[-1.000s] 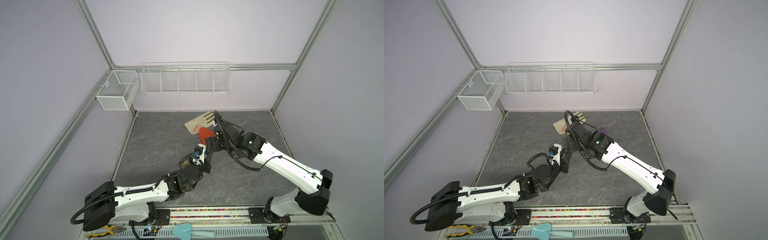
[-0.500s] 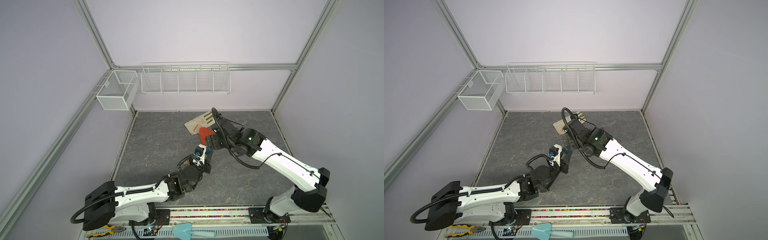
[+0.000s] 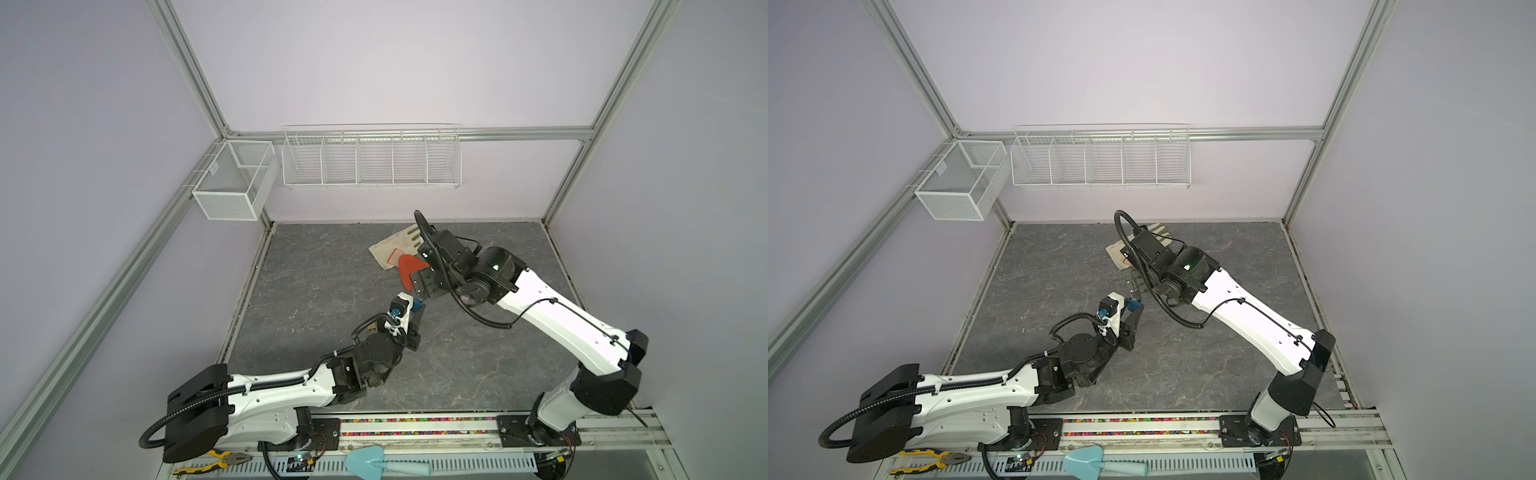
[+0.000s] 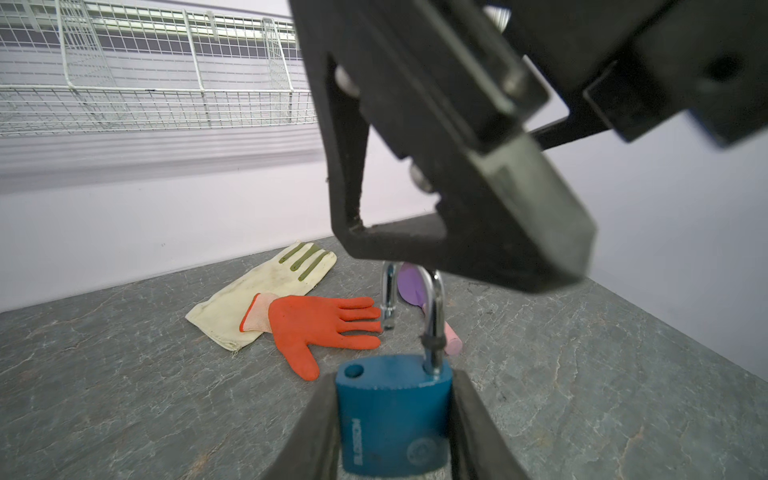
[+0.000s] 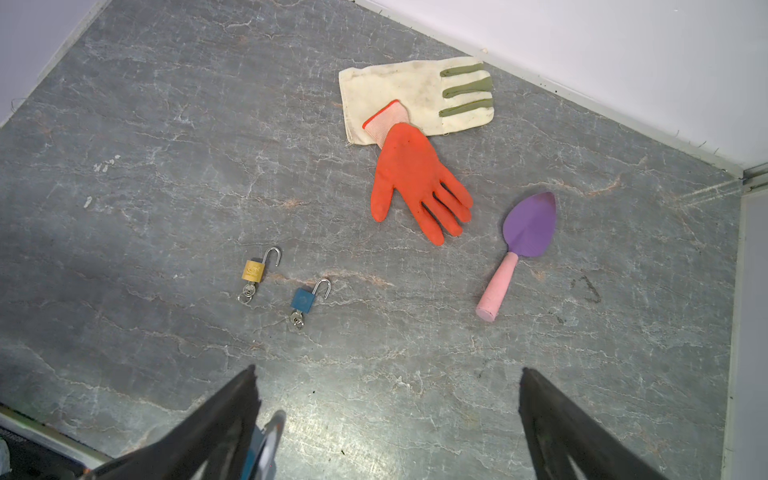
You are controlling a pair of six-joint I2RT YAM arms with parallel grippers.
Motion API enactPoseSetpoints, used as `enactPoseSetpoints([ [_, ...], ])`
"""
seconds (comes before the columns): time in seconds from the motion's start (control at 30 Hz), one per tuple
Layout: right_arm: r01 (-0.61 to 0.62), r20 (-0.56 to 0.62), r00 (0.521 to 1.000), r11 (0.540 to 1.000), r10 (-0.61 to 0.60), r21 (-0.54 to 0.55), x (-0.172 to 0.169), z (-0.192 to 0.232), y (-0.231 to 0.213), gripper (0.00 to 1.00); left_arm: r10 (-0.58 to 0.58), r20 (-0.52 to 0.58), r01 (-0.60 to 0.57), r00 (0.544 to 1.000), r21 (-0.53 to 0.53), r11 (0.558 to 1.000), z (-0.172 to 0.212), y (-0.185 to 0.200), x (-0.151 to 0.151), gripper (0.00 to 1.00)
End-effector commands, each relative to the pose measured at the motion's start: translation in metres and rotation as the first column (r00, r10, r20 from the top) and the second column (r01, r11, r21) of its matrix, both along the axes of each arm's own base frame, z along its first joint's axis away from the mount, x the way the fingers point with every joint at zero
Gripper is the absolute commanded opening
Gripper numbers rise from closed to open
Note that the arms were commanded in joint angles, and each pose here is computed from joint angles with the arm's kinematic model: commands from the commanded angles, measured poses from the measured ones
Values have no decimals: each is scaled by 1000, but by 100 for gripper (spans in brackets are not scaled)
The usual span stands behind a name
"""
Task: Unlock with the key
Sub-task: 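Turn the inserted key with the right gripper until the shackle pops open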
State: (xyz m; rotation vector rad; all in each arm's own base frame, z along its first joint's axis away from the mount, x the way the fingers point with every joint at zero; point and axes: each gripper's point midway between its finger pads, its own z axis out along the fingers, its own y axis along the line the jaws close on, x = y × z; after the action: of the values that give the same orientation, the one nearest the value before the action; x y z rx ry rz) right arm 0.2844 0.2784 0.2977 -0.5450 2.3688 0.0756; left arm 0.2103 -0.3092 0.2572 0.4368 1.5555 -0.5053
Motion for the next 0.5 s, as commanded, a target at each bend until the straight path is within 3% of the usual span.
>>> enactPoseSetpoints([
  [0.0, -40, -43, 998, 997, 37, -67, -3, -7, -5, 99, -20, 41, 21, 999, -45, 999, 17, 1, -5, 0],
  [0.3, -24, -60, 998, 995, 18, -99, 0, -7, -18, 99, -10, 45, 12, 999, -47, 999, 15, 5, -5, 0],
  [0.47, -45, -84, 996, 997, 40, -65, -3, -6, -19, 99, -24, 48, 26, 999, -57, 998, 18, 5, -7, 0],
])
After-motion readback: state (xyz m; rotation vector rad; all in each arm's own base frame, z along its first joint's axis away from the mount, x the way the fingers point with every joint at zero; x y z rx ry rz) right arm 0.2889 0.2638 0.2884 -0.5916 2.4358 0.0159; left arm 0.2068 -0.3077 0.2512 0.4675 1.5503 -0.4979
